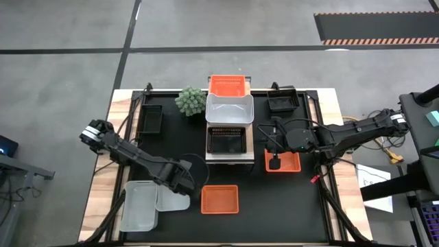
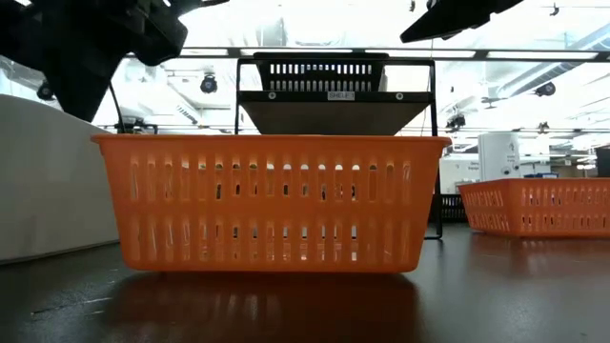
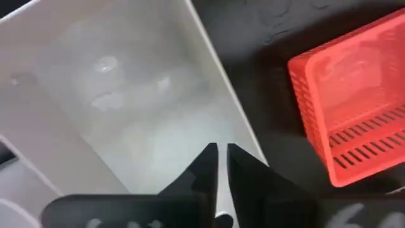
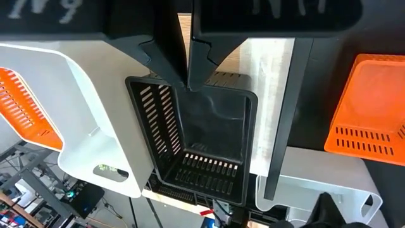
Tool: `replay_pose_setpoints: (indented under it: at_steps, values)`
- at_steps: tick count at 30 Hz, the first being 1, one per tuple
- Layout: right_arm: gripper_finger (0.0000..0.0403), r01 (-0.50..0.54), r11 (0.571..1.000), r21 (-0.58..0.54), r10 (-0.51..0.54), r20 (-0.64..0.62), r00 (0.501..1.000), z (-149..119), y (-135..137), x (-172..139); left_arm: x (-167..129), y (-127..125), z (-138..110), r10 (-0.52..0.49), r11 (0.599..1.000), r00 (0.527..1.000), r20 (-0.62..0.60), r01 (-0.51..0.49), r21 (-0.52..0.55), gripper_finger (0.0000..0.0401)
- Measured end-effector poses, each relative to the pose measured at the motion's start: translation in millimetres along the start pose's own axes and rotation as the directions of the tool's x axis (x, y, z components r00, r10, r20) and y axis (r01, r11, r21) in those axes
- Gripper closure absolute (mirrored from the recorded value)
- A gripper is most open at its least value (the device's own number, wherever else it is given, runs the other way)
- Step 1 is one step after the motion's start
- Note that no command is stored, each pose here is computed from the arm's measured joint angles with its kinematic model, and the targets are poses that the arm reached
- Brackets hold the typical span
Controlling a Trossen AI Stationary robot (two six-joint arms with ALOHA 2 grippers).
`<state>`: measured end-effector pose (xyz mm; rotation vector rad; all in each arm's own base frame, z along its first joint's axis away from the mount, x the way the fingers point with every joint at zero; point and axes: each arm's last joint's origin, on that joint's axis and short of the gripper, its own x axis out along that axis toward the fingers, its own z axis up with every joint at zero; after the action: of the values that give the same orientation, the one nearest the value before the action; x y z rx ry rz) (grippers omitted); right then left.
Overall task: Stack baskets on shelf by color
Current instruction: Stack the right gray bin into the gray bin on the shelf
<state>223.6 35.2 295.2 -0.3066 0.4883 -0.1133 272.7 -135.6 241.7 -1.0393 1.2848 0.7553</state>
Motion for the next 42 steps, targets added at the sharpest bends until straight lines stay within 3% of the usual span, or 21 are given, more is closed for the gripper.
replay_pose_setpoints:
  at_steps: [6,11,17,26,34,42]
  values:
    - [0.0394,0.000,1.000,0.000,0.000,0.000,1.000,-0.1,0.0,0.0,2.5,-8.3,-4.1,-0.091,0.994,0.996,-0.011,0.091,0.055,0.0302]
    - [0.0394,-0.001,1.000,0.002,0.001,-0.006,1.000,-0.7,0.1,0.0,5.9,-6.0,-3.5,-0.078,0.995,0.997,-0.007,0.078,0.054,0.0232]
    - [0.0394,-0.002,1.000,0.005,0.002,-0.011,1.000,-1.3,0.3,0.1,12.6,-2.9,-1.3,-0.072,0.996,0.996,0.058,0.068,0.055,0.0204]
    - [0.0394,-0.003,1.000,0.001,0.003,-0.020,1.000,-2.1,0.4,0.1,26.2,4.8,2.4,-0.056,0.997,0.986,0.154,0.048,0.055,0.0263]
    - [0.0394,-0.004,1.000,-0.011,0.004,-0.024,1.000,-2.7,0.5,0.1,32.1,9.2,2.4,-0.051,0.995,0.989,0.139,0.037,0.096,0.0382]
    - [0.0394,-0.004,1.000,0.002,0.004,-0.028,1.000,-3.0,0.5,0.1,6.9,14.5,3.9,-0.133,0.973,0.975,0.180,0.094,0.210,0.0398]
